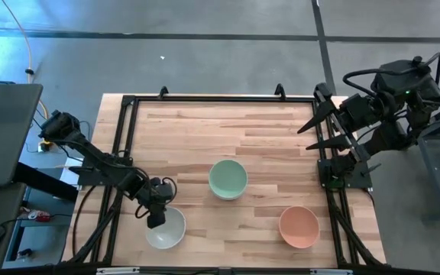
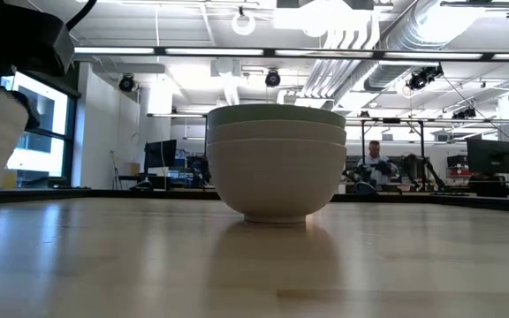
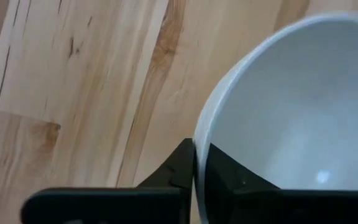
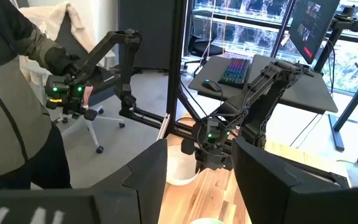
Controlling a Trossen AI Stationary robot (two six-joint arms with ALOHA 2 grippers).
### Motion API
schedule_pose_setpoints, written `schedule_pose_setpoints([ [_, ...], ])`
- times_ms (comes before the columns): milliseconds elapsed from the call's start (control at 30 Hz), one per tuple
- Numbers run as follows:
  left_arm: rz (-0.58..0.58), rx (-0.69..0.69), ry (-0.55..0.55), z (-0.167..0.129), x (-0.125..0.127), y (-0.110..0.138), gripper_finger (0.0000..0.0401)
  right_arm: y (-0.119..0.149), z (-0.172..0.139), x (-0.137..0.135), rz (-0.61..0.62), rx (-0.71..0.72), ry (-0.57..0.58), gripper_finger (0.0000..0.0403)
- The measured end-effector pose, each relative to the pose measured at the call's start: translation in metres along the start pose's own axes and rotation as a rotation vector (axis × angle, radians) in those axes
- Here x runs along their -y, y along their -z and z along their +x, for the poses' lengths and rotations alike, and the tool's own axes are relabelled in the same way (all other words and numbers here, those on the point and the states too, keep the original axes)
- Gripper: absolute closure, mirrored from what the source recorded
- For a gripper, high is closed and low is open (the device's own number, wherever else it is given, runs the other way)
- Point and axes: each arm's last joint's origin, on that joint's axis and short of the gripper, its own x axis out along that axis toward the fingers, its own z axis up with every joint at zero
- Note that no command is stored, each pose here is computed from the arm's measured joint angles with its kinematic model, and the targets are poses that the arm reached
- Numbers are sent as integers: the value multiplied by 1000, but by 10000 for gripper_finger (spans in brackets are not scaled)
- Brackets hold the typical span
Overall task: Nest bowls inside each other
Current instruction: Stack the white bowl on the light green bowl
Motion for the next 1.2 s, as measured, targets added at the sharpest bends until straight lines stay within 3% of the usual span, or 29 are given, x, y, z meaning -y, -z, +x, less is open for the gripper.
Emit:
schedule_pose_setpoints([
  [367,29,23,-34,-20,1,-28,399,0,0,0,0,-3,1,231],
  [700,40,148,-115,-71,-19,-92,400,3,1,0,9,-29,-3,231],
  [967,-17,319,-145,-124,-44,-143,400,4,1,0,30,-42,-5,231],
  [1200,12,300,-200,-132,-50,-188,401,4,1,0,29,-43,-6,231],
])
